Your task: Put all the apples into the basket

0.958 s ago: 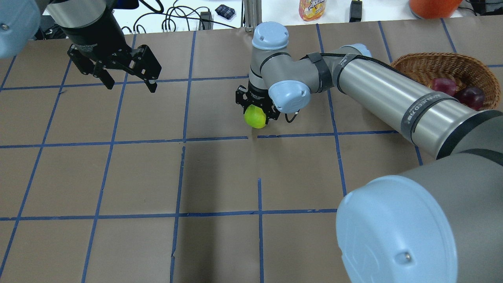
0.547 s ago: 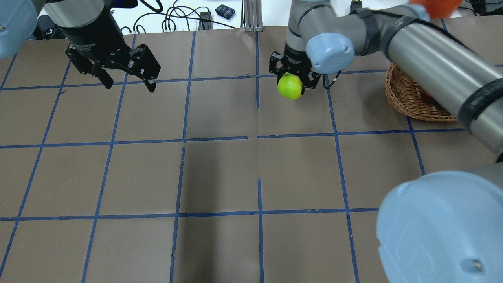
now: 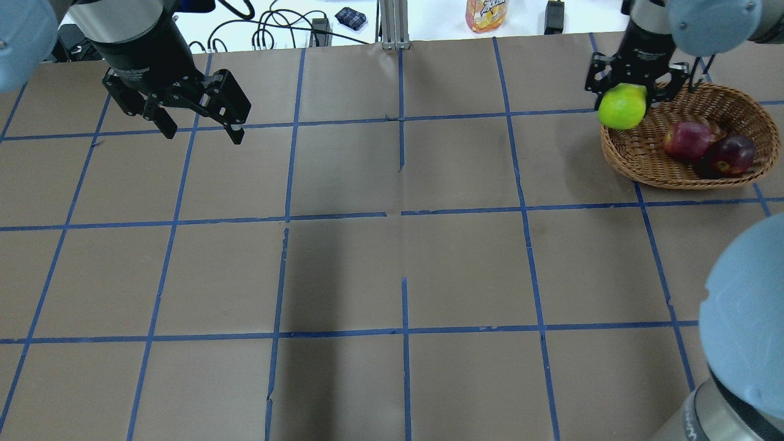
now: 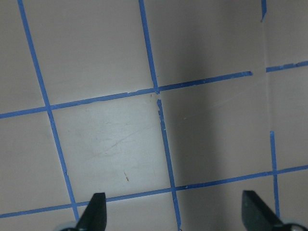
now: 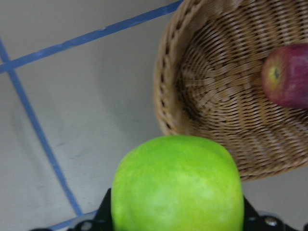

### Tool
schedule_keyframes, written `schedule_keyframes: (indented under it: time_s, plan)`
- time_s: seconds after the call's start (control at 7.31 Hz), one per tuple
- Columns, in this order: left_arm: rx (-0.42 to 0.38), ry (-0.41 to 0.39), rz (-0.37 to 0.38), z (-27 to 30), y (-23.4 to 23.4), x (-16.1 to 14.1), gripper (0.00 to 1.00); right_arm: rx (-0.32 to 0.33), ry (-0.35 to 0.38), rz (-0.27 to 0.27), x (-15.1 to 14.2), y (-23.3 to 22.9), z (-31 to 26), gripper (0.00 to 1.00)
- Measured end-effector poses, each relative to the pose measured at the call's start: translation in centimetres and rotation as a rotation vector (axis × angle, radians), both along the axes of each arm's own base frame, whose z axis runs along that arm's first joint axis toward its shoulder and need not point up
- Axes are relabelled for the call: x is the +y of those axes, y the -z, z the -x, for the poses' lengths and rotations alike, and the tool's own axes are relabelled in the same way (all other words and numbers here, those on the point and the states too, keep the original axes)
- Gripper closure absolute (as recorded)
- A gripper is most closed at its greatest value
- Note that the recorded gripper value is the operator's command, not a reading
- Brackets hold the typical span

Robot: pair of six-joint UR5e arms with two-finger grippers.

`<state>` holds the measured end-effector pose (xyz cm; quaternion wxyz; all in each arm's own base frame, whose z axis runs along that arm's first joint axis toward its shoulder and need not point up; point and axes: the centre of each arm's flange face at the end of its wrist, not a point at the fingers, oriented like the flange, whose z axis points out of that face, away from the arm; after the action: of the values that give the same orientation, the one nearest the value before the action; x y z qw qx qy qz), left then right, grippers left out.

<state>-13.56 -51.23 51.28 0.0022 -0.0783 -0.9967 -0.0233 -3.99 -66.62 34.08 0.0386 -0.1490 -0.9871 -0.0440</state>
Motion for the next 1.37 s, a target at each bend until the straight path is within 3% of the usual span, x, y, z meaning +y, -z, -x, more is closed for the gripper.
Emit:
schedule_keyframes:
  time_s: [0.14, 0.27, 0.41, 0.55, 0.96, 1.37]
  plan:
    - [0.000, 0.000, 0.001, 0.0, 0.0, 0.0, 0.00, -0.011, -0.022, -0.019, 0.3, 1.3, 4.0, 0.96]
    - [-0.001, 0.000, 0.001, 0.1, -0.1, 0.0, 0.00, -0.019, -0.020, -0.028, 0.4, 2.7, 6.4, 0.63]
    - [-0.001, 0.000, 0.001, 0.1, 0.0, 0.0, 0.00, -0.021, -0.017, -0.027, 0.0, 4.3, 7.6, 0.19]
    - [-0.001, 0.000, 0.001, 0.1, 0.0, 0.0, 0.00, -0.017, -0.015, -0.016, -0.6, 5.8, 8.2, 0.00]
    - [-0.002, 0.001, 0.001, 0.1, -0.1, 0.1, 0.00, -0.020, -0.013, -0.017, -1.0, 6.7, 8.5, 0.00]
    - [0.000, -0.004, 0.007, 0.2, -0.4, 0.3, 0.00, -0.035, -0.058, -0.023, 1.9, -1.0, 3.8, 0.00]
